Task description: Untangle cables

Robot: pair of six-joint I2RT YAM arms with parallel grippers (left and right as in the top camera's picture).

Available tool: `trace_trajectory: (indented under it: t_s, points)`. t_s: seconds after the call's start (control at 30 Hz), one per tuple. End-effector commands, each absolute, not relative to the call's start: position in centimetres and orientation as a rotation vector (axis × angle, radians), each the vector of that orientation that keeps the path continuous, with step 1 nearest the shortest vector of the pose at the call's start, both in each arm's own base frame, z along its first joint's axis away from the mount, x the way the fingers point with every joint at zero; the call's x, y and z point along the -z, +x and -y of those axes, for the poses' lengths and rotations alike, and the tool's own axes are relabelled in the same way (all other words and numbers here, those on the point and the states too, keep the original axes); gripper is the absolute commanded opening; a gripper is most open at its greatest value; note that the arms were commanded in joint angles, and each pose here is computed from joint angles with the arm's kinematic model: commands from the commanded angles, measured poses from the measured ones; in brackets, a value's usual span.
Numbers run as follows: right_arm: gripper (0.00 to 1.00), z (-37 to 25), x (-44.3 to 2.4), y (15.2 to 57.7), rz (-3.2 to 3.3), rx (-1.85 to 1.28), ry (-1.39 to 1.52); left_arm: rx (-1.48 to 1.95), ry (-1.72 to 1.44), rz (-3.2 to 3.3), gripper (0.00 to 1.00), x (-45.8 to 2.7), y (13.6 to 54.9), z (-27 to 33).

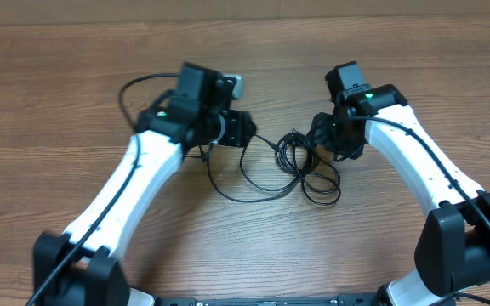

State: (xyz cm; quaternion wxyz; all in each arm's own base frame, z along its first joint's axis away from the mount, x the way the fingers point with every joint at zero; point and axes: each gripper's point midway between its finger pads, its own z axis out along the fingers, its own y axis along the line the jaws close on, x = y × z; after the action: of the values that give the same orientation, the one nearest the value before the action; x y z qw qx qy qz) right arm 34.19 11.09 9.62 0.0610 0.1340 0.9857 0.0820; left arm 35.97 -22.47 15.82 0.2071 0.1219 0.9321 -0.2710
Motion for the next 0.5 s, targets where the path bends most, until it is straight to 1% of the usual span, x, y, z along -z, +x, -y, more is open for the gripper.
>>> trace_trajectory:
  t_s: [0.0, 0.03, 0.1, 0.2, 0.37, 0.47]
  points:
    - [0.81, -10.7, -10.4, 34.3, -2.972, -0.351, 0.455, 0.791, 0.403, -2.622, 0.50, -13.6, 35.9, 25.0]
    - [0.84, -10.5, -10.4, 34.3, -2.976, -0.382, 0.474, 0.793, 0.419, -2.634, 0.49, -12.6, 36.0, 25.7]
    - [0.87, -10.0, -10.4, 34.2, -2.982, -0.398, 0.505, 0.796, 0.445, -2.655, 0.49, -10.8, 36.0, 26.7]
    - [0.88, -9.2, -10.4, 34.2, -2.983, -0.394, 0.538, 0.797, 0.482, -2.685, 0.49, -8.3, 35.8, 28.1]
    - [0.88, -9.2, -10.4, 34.2, -2.984, -0.408, 0.545, 0.796, 0.542, -2.734, 0.47, -4.6, 34.9, 30.1]
    - [0.88, -9.2, -10.4, 34.2, -2.984, -0.408, 0.545, 0.797, 0.563, -2.753, 0.45, -3.2, 34.4, 30.8]
